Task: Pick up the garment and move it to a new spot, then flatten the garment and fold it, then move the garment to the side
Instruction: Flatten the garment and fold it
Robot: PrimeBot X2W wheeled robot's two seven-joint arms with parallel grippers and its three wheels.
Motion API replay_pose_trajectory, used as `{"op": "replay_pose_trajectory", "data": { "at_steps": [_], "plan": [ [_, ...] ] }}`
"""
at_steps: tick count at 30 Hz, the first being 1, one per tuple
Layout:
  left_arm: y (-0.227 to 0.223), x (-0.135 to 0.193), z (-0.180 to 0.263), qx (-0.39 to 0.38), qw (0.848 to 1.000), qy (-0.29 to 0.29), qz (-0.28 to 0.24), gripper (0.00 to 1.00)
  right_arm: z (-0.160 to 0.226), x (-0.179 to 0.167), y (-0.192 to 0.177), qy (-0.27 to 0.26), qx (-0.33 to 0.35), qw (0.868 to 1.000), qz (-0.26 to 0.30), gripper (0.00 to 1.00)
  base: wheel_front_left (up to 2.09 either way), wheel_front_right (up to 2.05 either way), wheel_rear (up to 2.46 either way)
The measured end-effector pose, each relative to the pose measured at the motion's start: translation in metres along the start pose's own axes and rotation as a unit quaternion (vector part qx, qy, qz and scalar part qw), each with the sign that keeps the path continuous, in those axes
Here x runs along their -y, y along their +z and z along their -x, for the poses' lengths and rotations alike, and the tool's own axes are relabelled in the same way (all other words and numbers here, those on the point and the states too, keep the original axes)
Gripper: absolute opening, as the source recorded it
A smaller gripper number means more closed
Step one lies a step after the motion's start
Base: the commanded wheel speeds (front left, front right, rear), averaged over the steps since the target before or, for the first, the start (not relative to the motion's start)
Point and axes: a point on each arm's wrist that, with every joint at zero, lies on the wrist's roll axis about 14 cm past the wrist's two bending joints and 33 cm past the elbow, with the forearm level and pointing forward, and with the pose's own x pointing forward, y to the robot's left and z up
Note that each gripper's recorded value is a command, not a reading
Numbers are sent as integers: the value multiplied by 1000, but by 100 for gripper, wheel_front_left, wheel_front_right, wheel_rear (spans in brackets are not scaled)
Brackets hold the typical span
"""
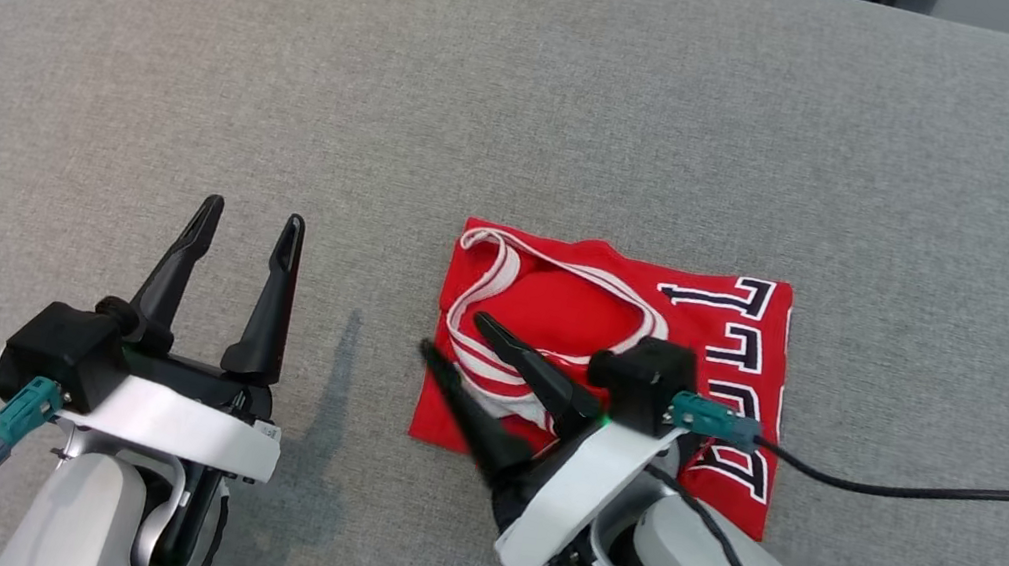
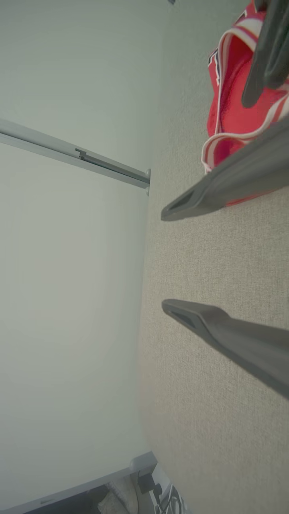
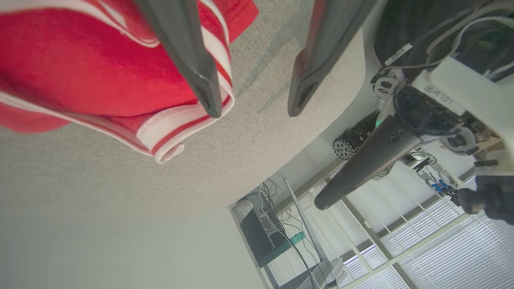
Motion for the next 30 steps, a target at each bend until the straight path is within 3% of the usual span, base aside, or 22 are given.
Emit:
{"op": "replay_pose_trajectory", "data": {
  "at_steps": [7, 14, 21, 30],
  "plan": [
    [1, 9, -6, 4, 1000, -13, 2, 100, 3, -22, 17, 30, 22, 999, 21, 100, 0, 0, 0],
    [3, 15, -7, 7, 1000, -23, 1, 100, 13, -31, 78, 33, 118, 990, 71, 100, 0, 0, 0],
    [6, 15, -6, 10, 1000, -27, -7, 100, 61, 27, 123, -81, 185, 973, 115, 100, 0, 0, 0],
    [6, 11, -4, 9, 1000, -22, -16, 100, 161, 122, 144, -276, 200, 925, 167, 100, 0, 0, 0]
  ]
}}
